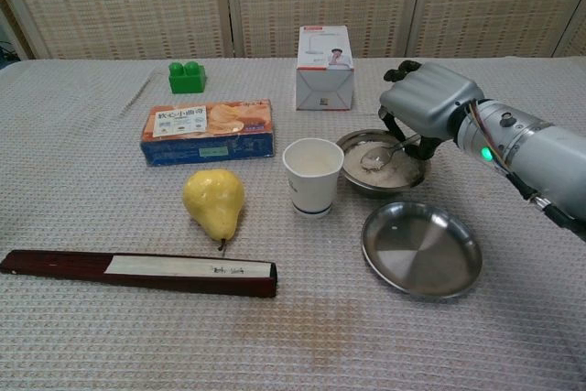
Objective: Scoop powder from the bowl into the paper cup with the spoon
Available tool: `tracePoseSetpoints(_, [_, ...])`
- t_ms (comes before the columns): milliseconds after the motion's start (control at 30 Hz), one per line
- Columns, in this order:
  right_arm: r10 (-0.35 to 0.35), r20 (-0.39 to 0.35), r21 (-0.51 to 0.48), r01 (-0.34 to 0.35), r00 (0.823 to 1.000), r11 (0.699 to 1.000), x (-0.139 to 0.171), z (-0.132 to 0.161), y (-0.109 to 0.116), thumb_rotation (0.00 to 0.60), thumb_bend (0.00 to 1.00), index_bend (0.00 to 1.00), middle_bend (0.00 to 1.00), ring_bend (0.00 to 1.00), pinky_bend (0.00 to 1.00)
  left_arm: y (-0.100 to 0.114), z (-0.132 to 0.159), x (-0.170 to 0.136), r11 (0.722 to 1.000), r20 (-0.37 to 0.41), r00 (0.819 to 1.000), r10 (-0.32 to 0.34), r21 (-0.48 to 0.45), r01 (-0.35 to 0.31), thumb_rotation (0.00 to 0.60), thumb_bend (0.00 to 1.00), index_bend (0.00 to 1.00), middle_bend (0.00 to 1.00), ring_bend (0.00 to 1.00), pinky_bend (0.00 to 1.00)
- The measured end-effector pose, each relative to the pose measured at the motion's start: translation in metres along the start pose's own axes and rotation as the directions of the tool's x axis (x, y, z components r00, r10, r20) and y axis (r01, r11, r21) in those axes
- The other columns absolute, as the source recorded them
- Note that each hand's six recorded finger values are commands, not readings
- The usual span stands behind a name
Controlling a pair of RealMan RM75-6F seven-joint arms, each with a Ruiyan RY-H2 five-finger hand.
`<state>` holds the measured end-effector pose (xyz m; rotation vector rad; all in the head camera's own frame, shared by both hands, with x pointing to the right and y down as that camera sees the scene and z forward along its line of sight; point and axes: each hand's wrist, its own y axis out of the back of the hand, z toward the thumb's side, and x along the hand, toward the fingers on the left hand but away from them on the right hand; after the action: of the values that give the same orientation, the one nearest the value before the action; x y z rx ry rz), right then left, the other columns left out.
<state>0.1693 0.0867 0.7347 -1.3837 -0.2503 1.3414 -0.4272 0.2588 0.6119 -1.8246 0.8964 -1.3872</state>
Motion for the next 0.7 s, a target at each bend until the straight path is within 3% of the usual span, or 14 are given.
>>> tracePoseSetpoints(300, [0.057, 0.034, -0.191, -0.049, 0.998, 0.98, 0.001, -0.015, -0.002, 0.6, 0.34, 0.74, 0.3, 0.01, 0.0, 0.0, 0.001, 0.0, 1.0, 0.001, 1.0, -0.002, 0.002, 0.002, 0.6, 0.47, 0.0, 0.0, 0.0, 0.19])
tracePoseSetpoints(700, [0.077, 0.021, -0.229, -0.07, 0.997, 0.971, 0.001, -0.011, -0.008, 0.6, 0.34, 0.74, 0.3, 0.01, 0.0, -0.001, 0.001, 0.0, 1.0, 0.001, 1.0, -0.002, 0.0, 0.002, 0.6, 0.47, 0.0, 0.0, 0.0, 0.19])
